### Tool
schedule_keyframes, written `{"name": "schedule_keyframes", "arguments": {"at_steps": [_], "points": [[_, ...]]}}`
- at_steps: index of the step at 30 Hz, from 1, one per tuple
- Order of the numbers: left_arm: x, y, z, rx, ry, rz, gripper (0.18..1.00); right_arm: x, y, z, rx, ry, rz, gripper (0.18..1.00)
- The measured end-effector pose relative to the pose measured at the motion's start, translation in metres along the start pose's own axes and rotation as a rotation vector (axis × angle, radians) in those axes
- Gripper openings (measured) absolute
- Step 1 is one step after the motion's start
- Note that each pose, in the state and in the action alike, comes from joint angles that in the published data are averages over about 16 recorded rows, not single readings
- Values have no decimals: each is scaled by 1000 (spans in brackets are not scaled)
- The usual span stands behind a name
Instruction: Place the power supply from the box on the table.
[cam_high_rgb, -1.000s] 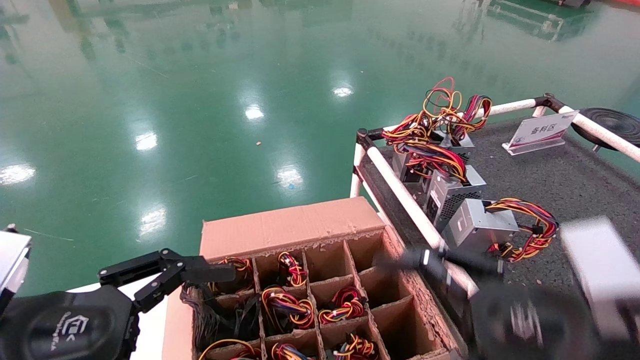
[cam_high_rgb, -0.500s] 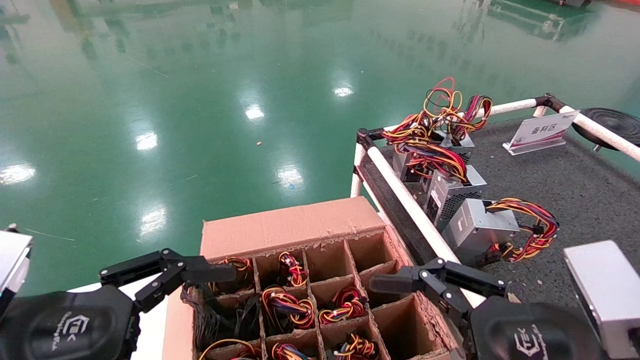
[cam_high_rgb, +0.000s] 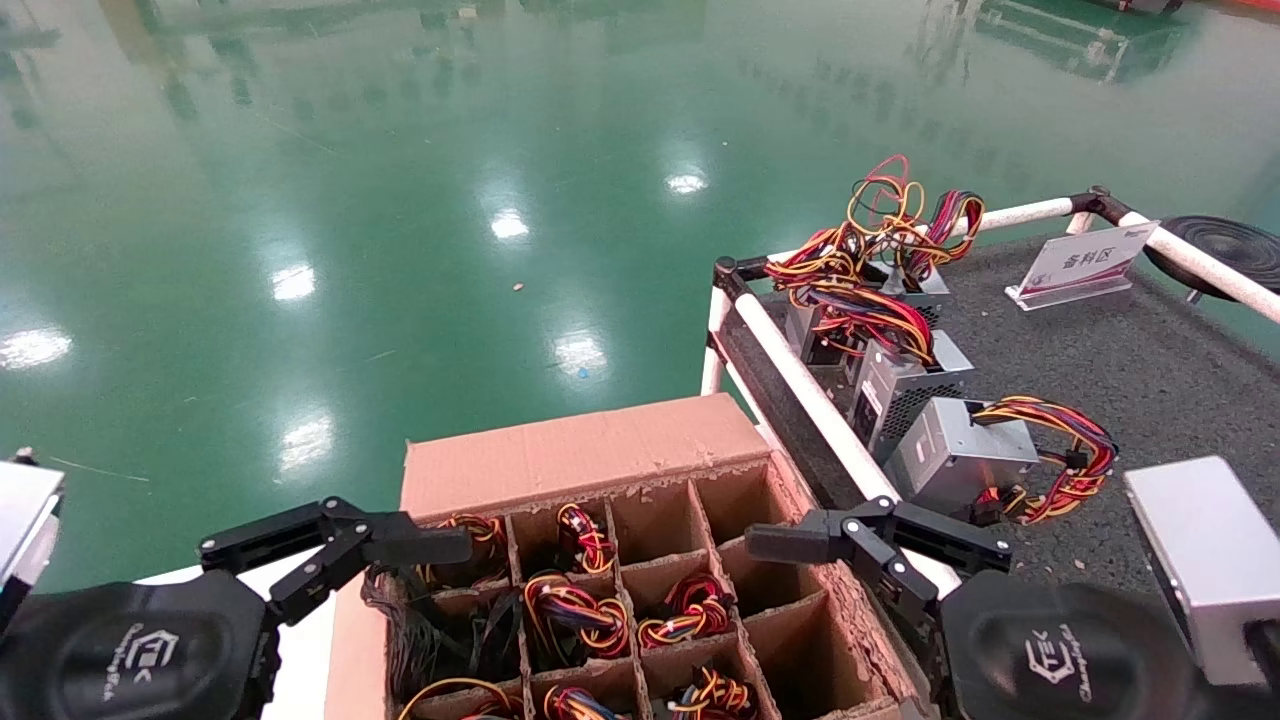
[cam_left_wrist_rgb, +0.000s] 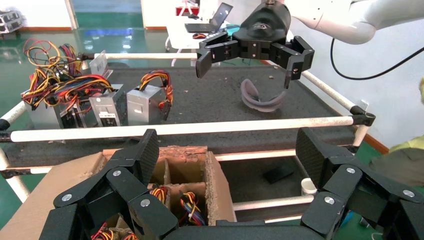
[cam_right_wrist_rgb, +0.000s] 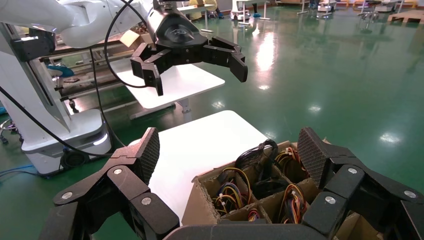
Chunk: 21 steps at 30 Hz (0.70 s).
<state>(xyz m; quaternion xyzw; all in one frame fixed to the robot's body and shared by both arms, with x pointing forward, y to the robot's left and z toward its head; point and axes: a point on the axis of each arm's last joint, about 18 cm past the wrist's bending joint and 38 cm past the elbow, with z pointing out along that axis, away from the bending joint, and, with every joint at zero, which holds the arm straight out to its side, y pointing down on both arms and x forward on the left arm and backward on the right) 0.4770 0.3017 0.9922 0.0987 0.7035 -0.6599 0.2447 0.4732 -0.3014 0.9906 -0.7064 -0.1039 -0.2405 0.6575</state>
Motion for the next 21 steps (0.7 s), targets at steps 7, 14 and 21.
{"name": "schedule_keyframes", "arguments": {"at_steps": [7, 14, 21], "points": [[0, 0, 0, 0, 0, 0, 1000, 1, 0, 0, 1, 5, 0, 1000], [0, 0, 0, 0, 0, 0, 1000, 2, 0, 0, 2, 7, -1, 1000], [0, 0, 0, 0, 0, 0, 1000, 2, 0, 0, 2, 8, -1, 1000]]}}
